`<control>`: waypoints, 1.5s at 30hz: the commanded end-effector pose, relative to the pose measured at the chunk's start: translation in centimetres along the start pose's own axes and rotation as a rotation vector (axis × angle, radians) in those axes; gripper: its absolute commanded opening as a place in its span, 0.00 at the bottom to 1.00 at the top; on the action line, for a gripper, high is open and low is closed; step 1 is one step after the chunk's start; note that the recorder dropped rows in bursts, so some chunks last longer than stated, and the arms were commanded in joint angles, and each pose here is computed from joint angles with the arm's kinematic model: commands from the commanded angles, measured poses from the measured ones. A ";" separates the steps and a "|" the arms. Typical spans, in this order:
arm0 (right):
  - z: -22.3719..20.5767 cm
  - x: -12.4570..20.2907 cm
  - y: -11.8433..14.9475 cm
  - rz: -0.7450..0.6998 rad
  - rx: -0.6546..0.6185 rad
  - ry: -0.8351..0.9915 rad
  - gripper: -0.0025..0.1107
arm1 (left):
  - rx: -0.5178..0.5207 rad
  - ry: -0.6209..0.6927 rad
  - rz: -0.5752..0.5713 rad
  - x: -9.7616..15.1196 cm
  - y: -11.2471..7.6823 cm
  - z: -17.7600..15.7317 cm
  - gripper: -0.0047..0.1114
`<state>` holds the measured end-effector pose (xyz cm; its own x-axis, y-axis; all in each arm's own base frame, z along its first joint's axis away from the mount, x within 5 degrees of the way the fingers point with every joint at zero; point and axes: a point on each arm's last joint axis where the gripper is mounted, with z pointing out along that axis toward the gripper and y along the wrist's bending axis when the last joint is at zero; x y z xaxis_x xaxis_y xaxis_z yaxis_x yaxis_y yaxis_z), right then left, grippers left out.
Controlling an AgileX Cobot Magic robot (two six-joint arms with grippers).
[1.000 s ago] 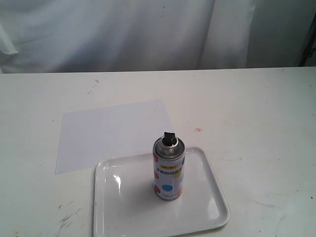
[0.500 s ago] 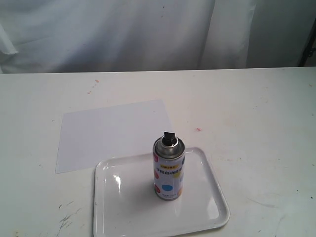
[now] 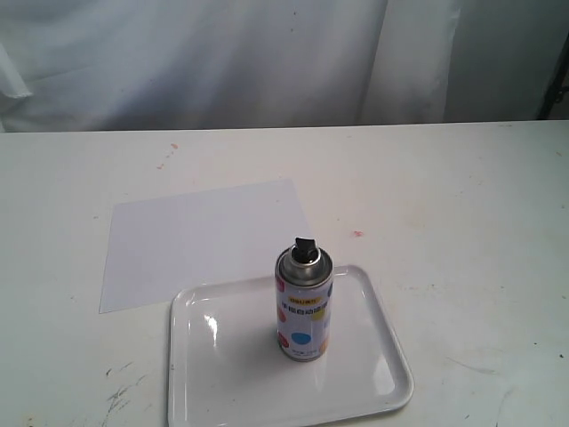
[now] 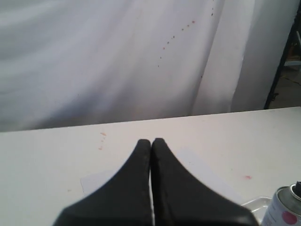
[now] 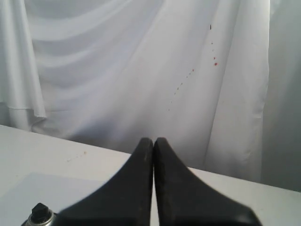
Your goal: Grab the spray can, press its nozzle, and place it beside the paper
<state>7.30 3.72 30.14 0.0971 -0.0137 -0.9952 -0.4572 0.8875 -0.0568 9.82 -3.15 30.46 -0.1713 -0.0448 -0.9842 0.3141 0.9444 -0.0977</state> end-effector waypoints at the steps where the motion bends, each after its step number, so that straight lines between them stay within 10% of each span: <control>1: 0.0 1.1 0.0 0.029 0.007 0.035 0.02 | 0.011 0.035 -0.075 1.5 0.0 0.2 0.04; 30: 0.0 1.1 0.0 0.027 0.007 0.034 0.02 | 0.008 0.026 -0.029 1.8 0.0 -0.2 0.04; 36: 0.0 1.1 0.0 0.036 0.007 0.034 0.02 | -0.084 -0.022 0.226 2.3 0.5 -2.3 0.04; 45: 0.0 1.2 0.0 0.128 0.007 0.042 0.02 | -0.202 -0.077 0.130 6.4 1.6 -3.7 0.04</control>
<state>7.43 3.80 29.07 0.0134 0.0666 -0.9977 -0.4641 0.8842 0.0528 6.07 -0.82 25.58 -0.0827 0.0864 -0.9928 0.1407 0.9873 0.0742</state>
